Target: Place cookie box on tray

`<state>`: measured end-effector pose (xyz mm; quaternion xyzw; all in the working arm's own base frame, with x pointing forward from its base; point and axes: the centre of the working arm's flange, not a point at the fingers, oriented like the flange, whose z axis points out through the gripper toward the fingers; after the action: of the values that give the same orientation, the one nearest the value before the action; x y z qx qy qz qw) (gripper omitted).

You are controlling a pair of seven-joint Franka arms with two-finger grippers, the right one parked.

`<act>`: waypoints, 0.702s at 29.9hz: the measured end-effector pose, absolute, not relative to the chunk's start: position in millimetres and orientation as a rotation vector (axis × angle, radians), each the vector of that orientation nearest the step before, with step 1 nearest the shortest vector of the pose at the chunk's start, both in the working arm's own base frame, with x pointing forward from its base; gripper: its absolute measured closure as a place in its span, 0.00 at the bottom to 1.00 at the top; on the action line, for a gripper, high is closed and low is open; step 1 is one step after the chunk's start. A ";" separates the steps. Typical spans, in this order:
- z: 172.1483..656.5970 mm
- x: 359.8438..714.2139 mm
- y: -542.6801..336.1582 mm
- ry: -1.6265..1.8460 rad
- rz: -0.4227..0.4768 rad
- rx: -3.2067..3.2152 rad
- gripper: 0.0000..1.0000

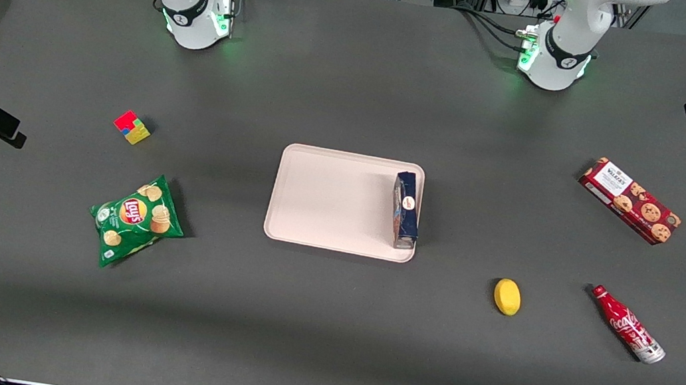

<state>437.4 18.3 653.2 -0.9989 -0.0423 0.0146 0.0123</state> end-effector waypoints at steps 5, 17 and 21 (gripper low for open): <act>655.8 446.4 18.4 -0.132 0.039 -3.113 0.00; 652.4 470.7 18.5 -0.133 0.051 -3.111 0.00; 653.4 471.6 18.5 -0.133 0.048 -3.111 0.00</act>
<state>471.6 18.5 653.4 -0.9989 -0.0426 0.0154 0.0137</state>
